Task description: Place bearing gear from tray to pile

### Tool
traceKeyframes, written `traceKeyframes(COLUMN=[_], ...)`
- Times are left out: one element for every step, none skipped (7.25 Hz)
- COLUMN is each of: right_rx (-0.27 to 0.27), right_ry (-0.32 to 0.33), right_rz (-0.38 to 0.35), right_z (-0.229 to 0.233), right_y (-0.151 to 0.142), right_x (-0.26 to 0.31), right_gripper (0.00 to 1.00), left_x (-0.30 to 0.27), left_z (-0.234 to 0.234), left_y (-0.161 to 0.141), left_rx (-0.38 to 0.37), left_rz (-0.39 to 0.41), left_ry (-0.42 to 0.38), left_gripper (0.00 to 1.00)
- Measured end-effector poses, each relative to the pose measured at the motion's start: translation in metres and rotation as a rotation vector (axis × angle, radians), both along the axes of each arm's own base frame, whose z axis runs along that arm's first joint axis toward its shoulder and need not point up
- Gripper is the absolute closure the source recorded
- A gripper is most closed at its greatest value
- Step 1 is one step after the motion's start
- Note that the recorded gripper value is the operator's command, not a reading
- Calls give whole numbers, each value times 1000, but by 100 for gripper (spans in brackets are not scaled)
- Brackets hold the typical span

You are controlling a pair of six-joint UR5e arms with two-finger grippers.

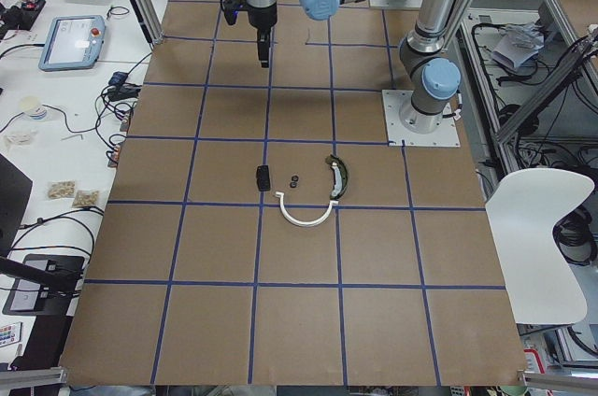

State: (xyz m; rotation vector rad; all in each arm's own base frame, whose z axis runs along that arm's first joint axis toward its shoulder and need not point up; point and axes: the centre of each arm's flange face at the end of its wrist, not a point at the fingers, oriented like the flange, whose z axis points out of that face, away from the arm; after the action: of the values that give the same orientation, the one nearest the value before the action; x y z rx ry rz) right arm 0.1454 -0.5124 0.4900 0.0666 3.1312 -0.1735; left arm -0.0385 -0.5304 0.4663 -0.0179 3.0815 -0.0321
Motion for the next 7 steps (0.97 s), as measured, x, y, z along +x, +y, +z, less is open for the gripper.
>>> traceKeyframes(right_rx=[-2, -3, -3, -3, -2, -1, 1], right_ry=[0, 0, 0, -1, -1, 0, 1], right_rz=[1, 3, 3, 2, 2, 4, 6], right_z=[1, 1, 1, 2, 1, 0, 0], right_y=[0, 0, 1, 1, 1, 1, 0], right_x=[0, 0, 0, 0, 0, 0, 0], right_gripper=[0, 0, 0, 0, 0, 0, 0], left_x=[-30, -46, -57, -63, -66, -66, -67], left_z=[5, 4, 3, 4, 5, 6, 7], left_y=[12, 20, 27, 31, 33, 35, 37], left_rx=[-7, 6, 15, 17, 19, 21, 24], left_rz=[-8, -10, -10, -11, -12, -12, -13], left_ry=[11, 24, 55, 89, 104, 110, 111], left_gripper=[0, 0, 0, 0, 0, 0, 0])
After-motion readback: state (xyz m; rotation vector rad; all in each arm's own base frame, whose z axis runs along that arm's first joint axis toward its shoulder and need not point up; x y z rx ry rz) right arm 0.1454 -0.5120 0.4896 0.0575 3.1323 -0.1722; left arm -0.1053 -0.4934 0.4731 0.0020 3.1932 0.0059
